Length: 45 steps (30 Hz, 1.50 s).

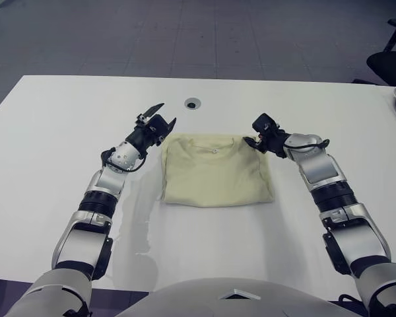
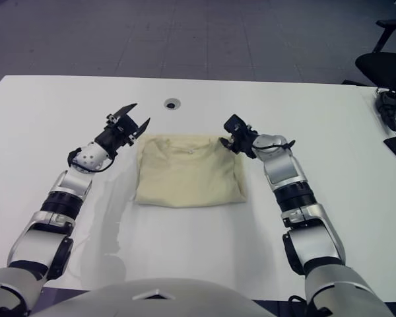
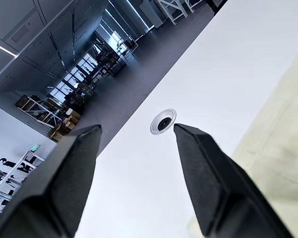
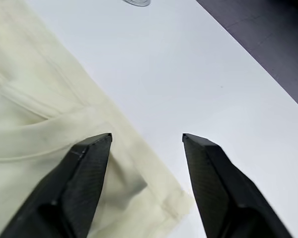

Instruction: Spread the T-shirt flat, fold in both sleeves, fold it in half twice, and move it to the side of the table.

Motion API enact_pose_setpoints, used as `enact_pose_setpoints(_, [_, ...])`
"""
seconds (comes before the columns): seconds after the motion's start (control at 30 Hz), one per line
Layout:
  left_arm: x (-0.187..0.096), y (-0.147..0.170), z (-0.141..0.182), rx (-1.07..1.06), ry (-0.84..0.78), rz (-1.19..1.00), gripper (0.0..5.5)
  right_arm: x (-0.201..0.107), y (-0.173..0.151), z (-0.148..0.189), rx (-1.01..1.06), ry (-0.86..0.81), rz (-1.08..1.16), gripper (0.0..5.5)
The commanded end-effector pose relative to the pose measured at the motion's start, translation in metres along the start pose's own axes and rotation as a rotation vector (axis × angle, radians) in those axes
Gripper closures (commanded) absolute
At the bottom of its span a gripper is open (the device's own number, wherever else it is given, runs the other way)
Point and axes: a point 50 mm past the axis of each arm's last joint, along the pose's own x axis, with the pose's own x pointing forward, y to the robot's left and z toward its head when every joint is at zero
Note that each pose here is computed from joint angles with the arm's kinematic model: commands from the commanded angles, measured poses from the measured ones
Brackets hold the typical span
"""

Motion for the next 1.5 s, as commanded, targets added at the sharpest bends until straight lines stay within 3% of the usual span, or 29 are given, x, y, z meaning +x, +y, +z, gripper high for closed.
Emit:
enact_pose_setpoints(0.03, [-0.006, 0.010, 0.006, -0.003, -0.022, 0.052, 1.95, 0.000, -0.004, -0.006, -0.088, 0.053, 0.013, 2.02])
enact_pose_setpoints(0.43, [-0.028, 0.014, 0.041, -0.125, -0.098, 0.105, 0.10, -0.020, -0.017, -0.055, -0.468, 0.276, 0.078, 0.24])
enact_pose_setpoints(0.63, [-0.041, 0.000, 0.045, -0.151, -0.080, 0.036, 0.10, -0.072, -0.013, -0.063, -0.601, 0.344, 0.228, 0.10])
enact_pose_setpoints(0.83, [-0.050, -0.012, 0.047, -0.137, -0.059, -0.042, 0.10, -0.135, 0.037, -0.054, -0.673, 0.351, 0.521, 0.10])
enact_pose_setpoints(1.0, [-0.054, -0.021, 0.044, -0.110, -0.025, -0.100, 0.10, -0.160, 0.090, -0.041, -0.595, 0.252, 0.694, 0.10])
enact_pose_setpoints(1.13, [-0.056, -0.026, 0.040, -0.096, 0.008, -0.139, 0.10, -0.166, 0.112, -0.023, -0.495, 0.157, 0.758, 0.10])
enact_pose_setpoints(1.33, [-0.060, -0.042, 0.029, -0.062, 0.077, -0.238, 0.10, -0.165, 0.107, 0.006, -0.326, 0.031, 0.733, 0.10])
enact_pose_setpoints(1.5, [-0.058, -0.056, 0.018, -0.004, 0.144, -0.313, 0.10, -0.156, 0.069, 0.031, -0.263, -0.069, 0.563, 0.10])
